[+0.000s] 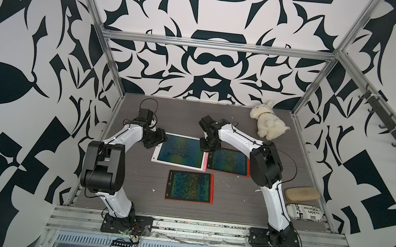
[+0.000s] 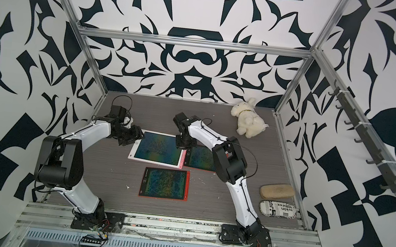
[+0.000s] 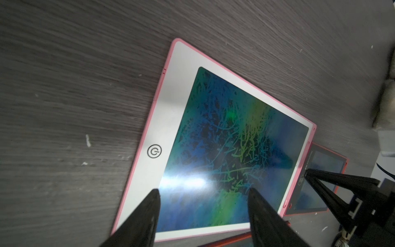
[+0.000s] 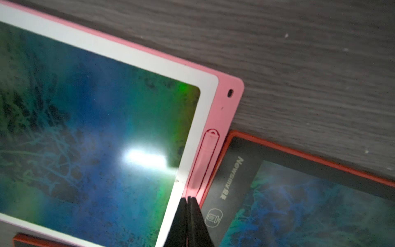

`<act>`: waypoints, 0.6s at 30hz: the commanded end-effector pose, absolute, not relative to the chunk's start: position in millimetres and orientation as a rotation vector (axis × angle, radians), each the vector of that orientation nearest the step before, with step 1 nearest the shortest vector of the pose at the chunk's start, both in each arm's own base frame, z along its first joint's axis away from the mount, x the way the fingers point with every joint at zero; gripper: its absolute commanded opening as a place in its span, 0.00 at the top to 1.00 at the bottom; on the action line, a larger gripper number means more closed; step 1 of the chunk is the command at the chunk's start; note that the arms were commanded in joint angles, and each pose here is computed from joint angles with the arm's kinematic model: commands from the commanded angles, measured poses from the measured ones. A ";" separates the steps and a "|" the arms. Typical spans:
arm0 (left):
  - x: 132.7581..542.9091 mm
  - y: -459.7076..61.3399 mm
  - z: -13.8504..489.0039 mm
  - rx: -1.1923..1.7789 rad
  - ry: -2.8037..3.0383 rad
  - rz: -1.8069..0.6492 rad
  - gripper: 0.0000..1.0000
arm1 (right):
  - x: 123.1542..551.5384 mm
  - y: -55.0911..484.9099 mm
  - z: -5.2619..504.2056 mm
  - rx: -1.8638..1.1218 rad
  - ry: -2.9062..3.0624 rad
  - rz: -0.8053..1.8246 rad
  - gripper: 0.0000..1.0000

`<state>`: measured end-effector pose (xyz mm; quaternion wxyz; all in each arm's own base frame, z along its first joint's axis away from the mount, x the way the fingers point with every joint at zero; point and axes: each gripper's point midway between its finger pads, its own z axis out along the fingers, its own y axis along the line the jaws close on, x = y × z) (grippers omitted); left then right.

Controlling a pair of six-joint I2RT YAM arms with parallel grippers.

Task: Place the stylus back onto the writing tablet
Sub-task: Place the stylus on the writing tablet.

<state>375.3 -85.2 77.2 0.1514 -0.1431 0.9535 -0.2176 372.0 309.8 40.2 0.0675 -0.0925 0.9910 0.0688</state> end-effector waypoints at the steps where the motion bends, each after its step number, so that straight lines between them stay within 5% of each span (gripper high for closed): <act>1: 376.4 -85.8 87.5 -0.381 2.721 -0.618 0.33 | 369.9 307.6 36.8 -0.270 3.007 0.166 0.92; 12: 377.9 -85.4 93.1 -0.371 2.693 -0.616 0.33 | 359.4 292.4 3.3 -0.246 3.072 0.053 0.92; 18: 385.0 -80.2 139.2 -0.311 2.530 -0.589 0.33 | 380.8 280.6 53.9 -0.210 2.901 0.016 0.94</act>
